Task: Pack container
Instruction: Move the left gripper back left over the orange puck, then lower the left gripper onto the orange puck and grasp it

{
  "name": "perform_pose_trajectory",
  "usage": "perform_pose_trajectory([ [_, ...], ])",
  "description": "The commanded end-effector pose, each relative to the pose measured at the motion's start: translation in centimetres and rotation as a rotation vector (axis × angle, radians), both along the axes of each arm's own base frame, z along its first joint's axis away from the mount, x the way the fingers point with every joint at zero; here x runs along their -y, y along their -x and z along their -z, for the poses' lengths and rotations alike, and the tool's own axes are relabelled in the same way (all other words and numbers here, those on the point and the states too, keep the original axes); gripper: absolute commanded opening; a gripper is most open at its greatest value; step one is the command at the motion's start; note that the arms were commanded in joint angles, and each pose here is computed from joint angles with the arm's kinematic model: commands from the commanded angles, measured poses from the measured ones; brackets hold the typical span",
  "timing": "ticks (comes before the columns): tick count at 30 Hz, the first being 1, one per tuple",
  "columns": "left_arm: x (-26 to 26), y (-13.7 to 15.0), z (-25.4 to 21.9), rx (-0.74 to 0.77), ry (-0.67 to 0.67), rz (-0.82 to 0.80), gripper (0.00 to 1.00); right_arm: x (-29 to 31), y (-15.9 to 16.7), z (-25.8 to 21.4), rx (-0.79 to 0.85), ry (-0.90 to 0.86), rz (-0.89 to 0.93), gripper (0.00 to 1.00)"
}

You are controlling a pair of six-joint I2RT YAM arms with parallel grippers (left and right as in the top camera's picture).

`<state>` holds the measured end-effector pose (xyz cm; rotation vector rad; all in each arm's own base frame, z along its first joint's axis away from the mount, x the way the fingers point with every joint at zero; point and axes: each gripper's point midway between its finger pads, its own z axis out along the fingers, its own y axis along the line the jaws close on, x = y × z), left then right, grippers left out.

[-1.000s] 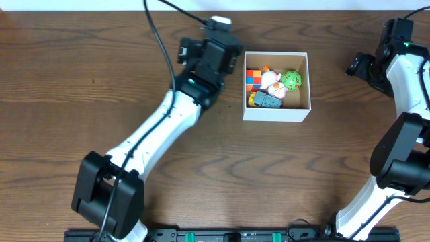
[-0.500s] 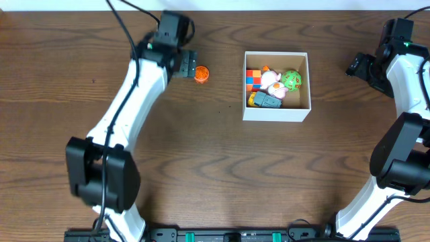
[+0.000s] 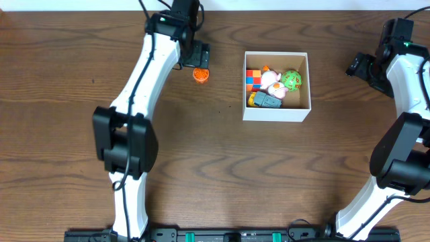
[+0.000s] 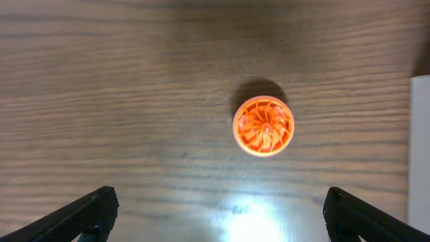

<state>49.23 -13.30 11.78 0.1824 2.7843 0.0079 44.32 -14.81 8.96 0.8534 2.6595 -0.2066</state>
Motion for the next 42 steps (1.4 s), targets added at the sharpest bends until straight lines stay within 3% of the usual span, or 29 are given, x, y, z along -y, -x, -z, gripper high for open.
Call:
perform_pose_trajectory([
  [1,0.5,-0.7,1.5,-0.015,0.033,-0.018,0.98,0.6,0.2,0.1,-0.003,0.011,0.026,0.99],
  [12,2.2,-1.7,3.9,-0.026,0.108,0.004,0.98,0.6,0.2,0.1,-0.003,0.011,0.026,0.99],
  [42,1.9,-1.8,10.1,-0.107,0.064,-0.007,0.98,0.6,0.2,0.1,-0.003,0.011,0.026,0.99],
])
